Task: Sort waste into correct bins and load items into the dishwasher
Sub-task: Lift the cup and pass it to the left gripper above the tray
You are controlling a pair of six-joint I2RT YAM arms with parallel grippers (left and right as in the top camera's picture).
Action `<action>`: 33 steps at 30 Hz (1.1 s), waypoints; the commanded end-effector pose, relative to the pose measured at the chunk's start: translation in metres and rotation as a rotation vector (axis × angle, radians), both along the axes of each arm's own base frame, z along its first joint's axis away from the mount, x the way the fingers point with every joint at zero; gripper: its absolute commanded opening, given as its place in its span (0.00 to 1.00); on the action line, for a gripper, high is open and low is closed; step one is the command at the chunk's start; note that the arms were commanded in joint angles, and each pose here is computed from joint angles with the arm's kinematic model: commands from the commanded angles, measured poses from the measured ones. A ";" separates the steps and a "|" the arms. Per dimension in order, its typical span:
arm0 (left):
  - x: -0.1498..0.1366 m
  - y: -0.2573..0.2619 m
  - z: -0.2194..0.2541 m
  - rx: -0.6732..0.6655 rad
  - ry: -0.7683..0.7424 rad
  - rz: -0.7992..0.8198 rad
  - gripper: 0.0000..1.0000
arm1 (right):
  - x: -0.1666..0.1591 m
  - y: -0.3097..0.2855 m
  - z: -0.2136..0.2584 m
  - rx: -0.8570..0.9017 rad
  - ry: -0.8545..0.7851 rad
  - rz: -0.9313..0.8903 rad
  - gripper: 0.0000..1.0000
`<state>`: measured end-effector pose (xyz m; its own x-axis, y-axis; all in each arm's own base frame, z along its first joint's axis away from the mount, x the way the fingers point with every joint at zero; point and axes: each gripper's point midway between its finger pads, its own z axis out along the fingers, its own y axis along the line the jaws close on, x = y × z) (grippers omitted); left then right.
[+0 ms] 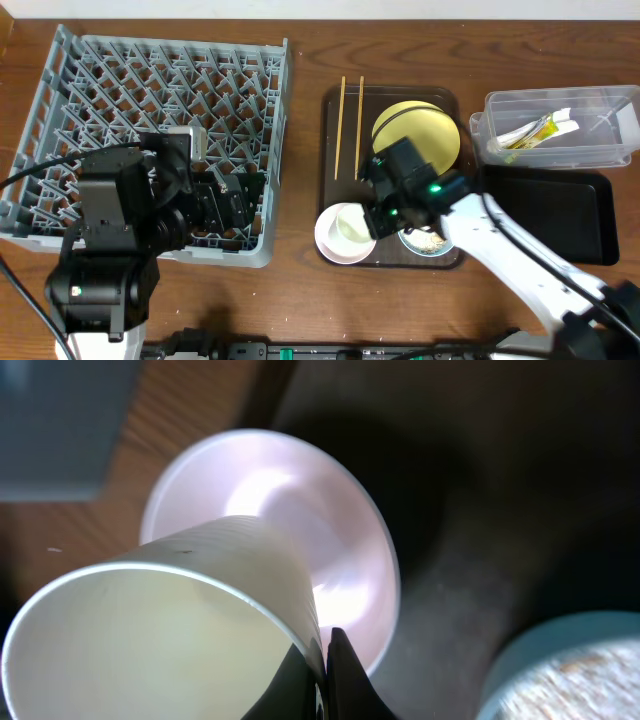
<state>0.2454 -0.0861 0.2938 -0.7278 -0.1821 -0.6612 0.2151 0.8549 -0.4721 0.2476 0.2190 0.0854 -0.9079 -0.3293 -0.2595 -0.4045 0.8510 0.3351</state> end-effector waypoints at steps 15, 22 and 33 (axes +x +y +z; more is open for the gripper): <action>0.001 -0.079 0.043 -0.514 0.065 -0.519 0.93 | 0.038 -0.015 0.235 1.002 -0.333 0.337 0.01; -0.006 -0.094 0.054 -0.650 0.085 -0.699 0.92 | 0.037 0.002 0.237 0.992 -0.309 0.331 0.01; -0.016 -0.109 0.055 -0.642 0.088 -0.765 0.83 | 0.026 0.047 0.240 0.959 -0.349 0.388 0.01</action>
<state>0.2380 -0.1900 0.3372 -0.8573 0.0250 -0.5143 0.5131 0.1257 -0.8491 0.2714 0.2550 0.3234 -0.6031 -0.1058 -0.7906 -0.7974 0.0552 0.6009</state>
